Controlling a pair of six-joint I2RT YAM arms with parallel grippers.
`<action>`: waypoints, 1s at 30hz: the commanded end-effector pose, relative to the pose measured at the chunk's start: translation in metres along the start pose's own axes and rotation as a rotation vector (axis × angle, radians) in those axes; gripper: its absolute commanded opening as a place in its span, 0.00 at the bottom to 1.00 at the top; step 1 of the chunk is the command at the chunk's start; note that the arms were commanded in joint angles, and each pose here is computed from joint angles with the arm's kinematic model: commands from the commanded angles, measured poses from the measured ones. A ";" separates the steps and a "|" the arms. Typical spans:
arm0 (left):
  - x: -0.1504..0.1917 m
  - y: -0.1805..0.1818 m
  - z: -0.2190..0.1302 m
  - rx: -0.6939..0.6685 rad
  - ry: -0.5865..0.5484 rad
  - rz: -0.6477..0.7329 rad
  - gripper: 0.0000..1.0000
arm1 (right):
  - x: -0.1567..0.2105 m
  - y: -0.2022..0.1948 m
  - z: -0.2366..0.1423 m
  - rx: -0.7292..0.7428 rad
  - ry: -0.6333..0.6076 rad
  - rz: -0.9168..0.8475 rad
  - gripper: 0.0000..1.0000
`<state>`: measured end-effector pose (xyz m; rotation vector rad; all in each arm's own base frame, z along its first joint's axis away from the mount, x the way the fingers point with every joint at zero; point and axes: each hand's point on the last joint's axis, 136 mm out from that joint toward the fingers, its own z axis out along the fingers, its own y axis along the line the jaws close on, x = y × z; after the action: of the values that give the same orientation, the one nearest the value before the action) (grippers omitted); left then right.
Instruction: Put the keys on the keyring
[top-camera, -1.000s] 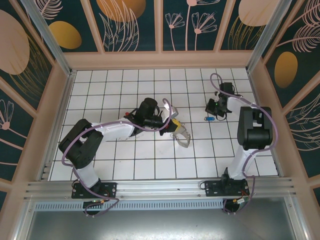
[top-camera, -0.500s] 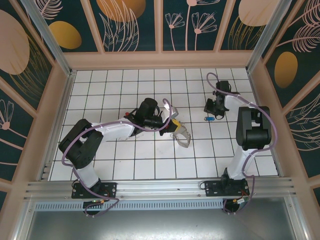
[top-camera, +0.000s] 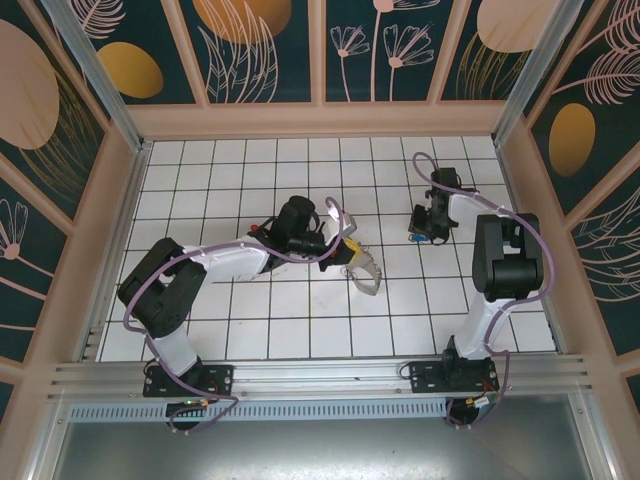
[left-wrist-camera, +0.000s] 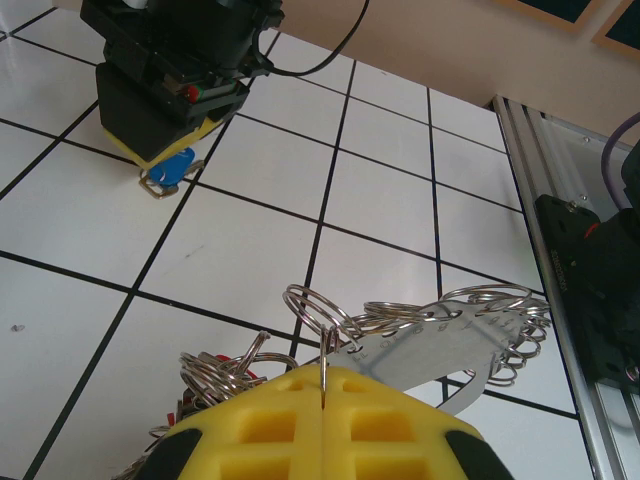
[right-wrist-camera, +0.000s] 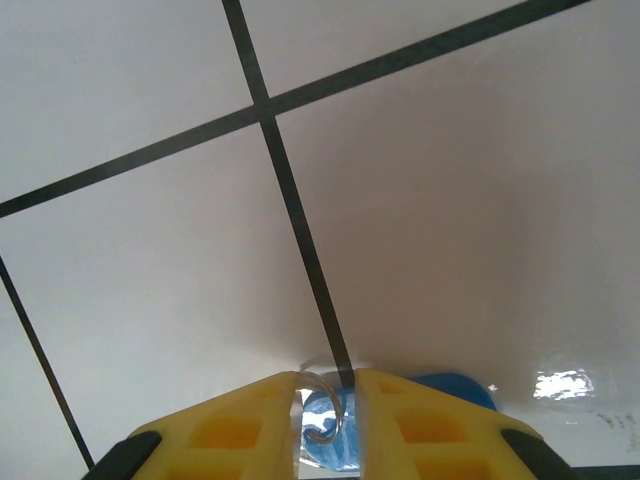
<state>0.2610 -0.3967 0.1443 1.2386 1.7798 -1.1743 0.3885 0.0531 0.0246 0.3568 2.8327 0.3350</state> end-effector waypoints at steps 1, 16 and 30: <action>-0.019 -0.010 -0.004 0.020 -0.035 0.043 0.00 | 0.012 0.003 -0.002 -0.002 0.026 -0.003 0.21; -0.017 -0.010 0.000 0.030 -0.024 0.037 0.00 | 0.005 0.014 -0.004 0.015 -0.004 -0.042 0.08; -0.018 -0.010 0.001 0.026 -0.022 0.037 0.00 | 0.004 0.016 -0.001 0.006 0.005 -0.045 0.11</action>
<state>0.2592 -0.3996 0.1469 1.2455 1.7722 -1.1780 0.3872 0.0660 0.0253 0.3026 2.8360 0.3182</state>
